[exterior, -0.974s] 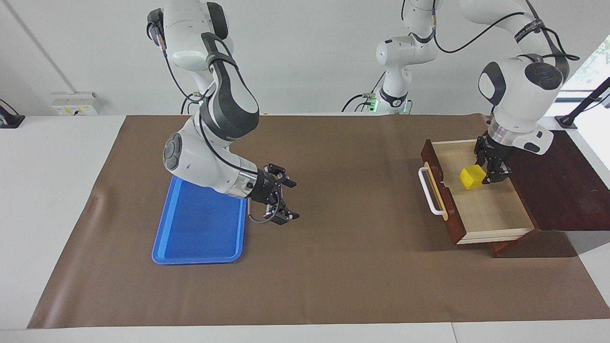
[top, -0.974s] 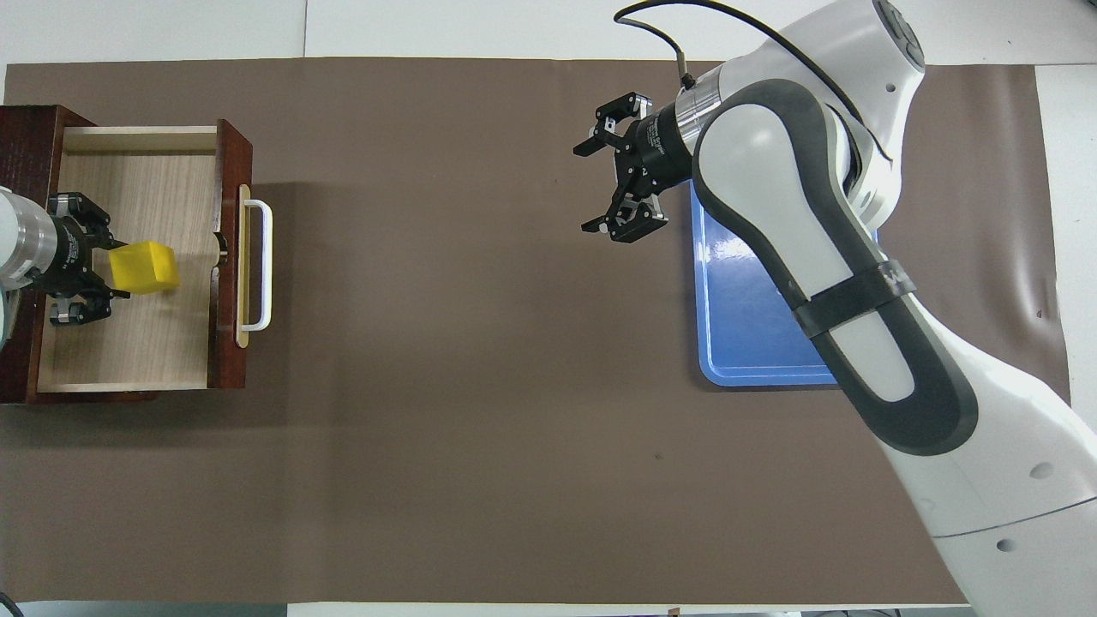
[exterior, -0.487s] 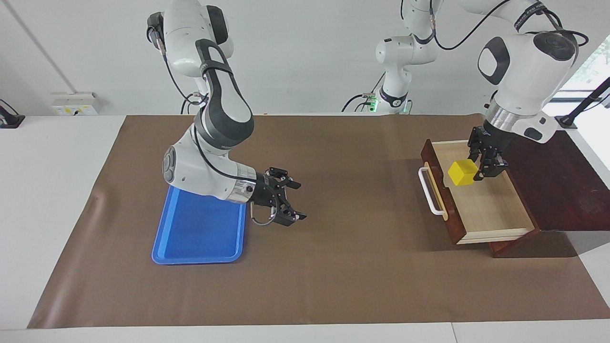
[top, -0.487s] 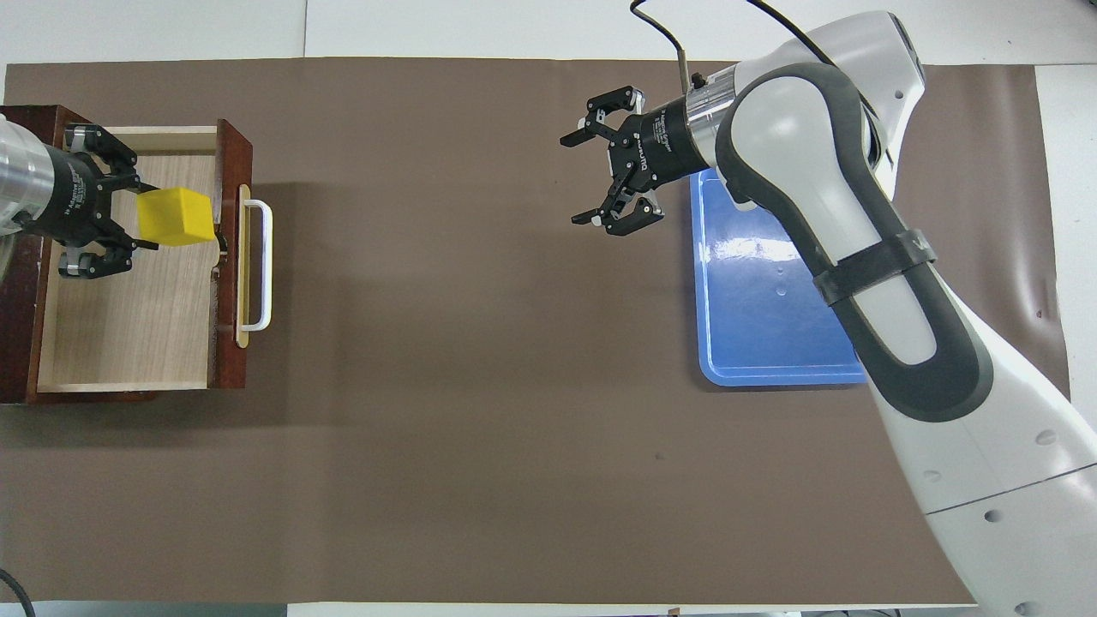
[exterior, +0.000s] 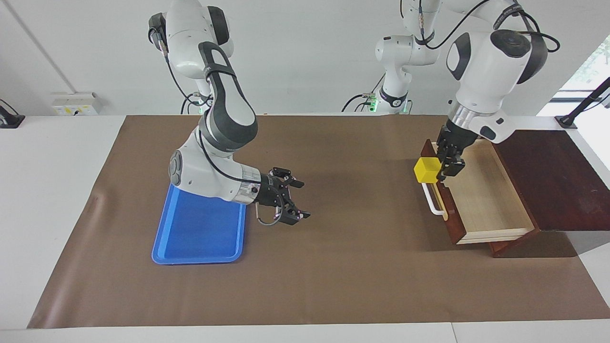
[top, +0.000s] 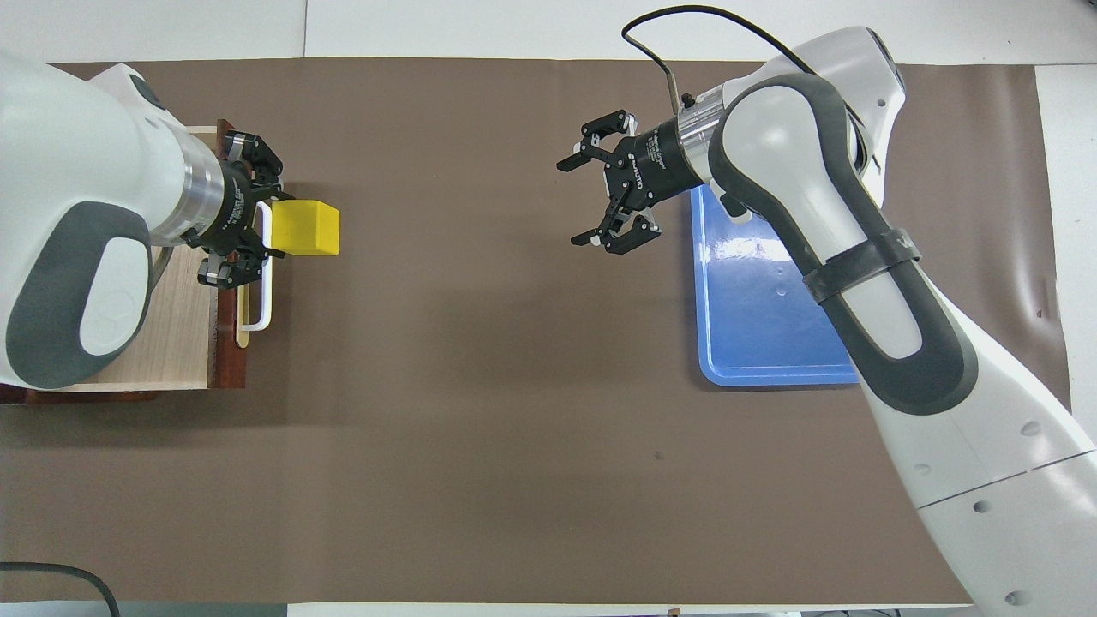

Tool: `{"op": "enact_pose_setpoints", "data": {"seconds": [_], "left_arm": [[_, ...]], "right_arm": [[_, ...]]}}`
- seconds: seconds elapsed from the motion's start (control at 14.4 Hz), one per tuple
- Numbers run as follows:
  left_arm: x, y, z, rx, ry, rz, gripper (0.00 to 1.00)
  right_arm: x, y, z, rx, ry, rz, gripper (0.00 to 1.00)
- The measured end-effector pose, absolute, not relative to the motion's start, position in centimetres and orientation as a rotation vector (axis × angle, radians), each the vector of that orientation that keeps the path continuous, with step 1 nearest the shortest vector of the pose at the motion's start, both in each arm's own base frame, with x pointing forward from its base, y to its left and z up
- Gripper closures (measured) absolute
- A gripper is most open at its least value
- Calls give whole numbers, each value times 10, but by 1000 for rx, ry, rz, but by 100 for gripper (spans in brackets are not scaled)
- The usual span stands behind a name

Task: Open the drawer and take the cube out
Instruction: 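Lift the cube out with the left gripper toward the right gripper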

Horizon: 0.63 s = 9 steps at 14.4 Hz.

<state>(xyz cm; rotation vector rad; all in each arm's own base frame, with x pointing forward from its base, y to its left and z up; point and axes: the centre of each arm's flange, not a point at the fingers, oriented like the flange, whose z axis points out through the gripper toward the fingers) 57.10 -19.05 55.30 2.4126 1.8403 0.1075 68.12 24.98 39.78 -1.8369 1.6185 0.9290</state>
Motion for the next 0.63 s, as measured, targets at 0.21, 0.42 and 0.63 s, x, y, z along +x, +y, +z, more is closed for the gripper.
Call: {"op": "enact_pose_setpoints", "data": {"seconds": [0.21, 0.42, 0.63], "left_arm": [[566, -214, 553, 2301, 1944, 106, 44], [562, -234, 550, 2215, 2019, 98, 44], [561, -249, 536, 2135, 2125, 71, 44]], "right_arm": [[677, 255, 391, -1845, 1622, 946, 0], [676, 254, 389, -1844, 1627, 950, 0], [677, 253, 388, -1839, 1631, 943, 0]]}}
